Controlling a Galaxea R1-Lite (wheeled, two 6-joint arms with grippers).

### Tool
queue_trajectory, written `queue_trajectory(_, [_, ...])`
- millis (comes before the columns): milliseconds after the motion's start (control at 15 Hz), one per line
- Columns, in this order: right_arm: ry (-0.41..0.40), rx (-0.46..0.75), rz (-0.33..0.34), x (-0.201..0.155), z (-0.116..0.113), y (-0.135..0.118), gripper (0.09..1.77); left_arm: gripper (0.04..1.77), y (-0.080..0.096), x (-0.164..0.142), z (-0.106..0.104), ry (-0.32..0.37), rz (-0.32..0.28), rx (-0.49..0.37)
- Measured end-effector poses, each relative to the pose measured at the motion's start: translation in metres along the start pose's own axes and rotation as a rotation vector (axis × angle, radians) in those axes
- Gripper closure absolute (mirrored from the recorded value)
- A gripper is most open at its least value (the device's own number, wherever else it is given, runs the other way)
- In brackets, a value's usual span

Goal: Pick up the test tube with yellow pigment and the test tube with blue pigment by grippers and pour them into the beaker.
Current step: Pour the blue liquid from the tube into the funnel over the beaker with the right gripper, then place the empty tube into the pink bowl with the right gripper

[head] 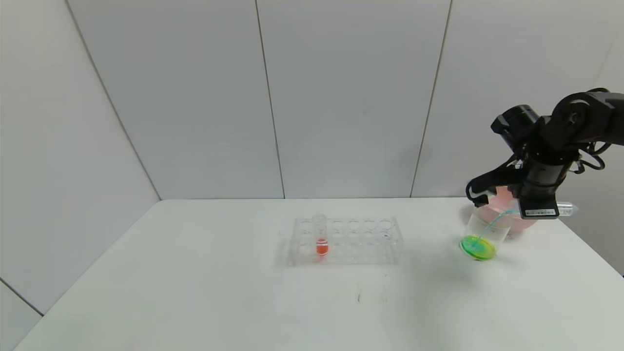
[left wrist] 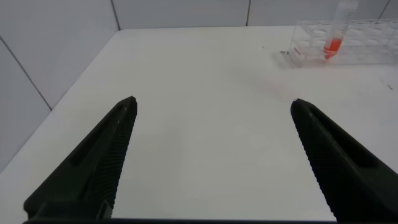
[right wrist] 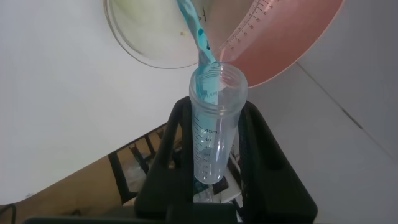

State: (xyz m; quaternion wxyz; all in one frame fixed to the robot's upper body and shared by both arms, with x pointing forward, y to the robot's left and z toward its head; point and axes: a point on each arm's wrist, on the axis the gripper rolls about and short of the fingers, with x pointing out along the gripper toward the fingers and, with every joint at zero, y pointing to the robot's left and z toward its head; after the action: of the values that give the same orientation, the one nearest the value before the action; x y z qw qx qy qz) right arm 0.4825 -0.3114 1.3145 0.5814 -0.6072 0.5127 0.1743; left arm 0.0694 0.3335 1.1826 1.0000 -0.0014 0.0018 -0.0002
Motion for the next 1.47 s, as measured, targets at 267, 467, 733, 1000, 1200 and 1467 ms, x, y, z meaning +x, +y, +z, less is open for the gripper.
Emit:
queue_trajectory(267, [0.036,-0.032,-0.015,-0.002,0.009,0.003,1.37,0.05,0.0,0.0,0.0,0.0,0.0,0.0])
queue_trajectory(467, [0.034,-0.052,-0.02,-0.003,0.013,0.004,1.37,0.05,0.0,0.0,0.0,0.0,0.0,0.0])
queue_trajectory(733, [0.029,-0.062,-0.019,-0.004,0.017,0.005,1.37,0.05,0.0,0.0,0.0,0.0,0.0,0.0])
queue_trajectory(1000, [0.021,-0.077,-0.022,-0.006,0.023,0.007,1.37,0.05,0.0,0.0,0.0,0.0,0.0,0.0])
queue_trajectory(1200, [0.014,-0.079,-0.024,-0.008,0.025,0.008,1.37,0.05,0.0,0.0,0.0,0.0,0.0,0.0])
queue_trajectory(1467, [-0.113,-0.035,0.002,-0.012,0.017,0.005,1.37,0.05,0.0,0.0,0.0,0.0,0.0,0.0])
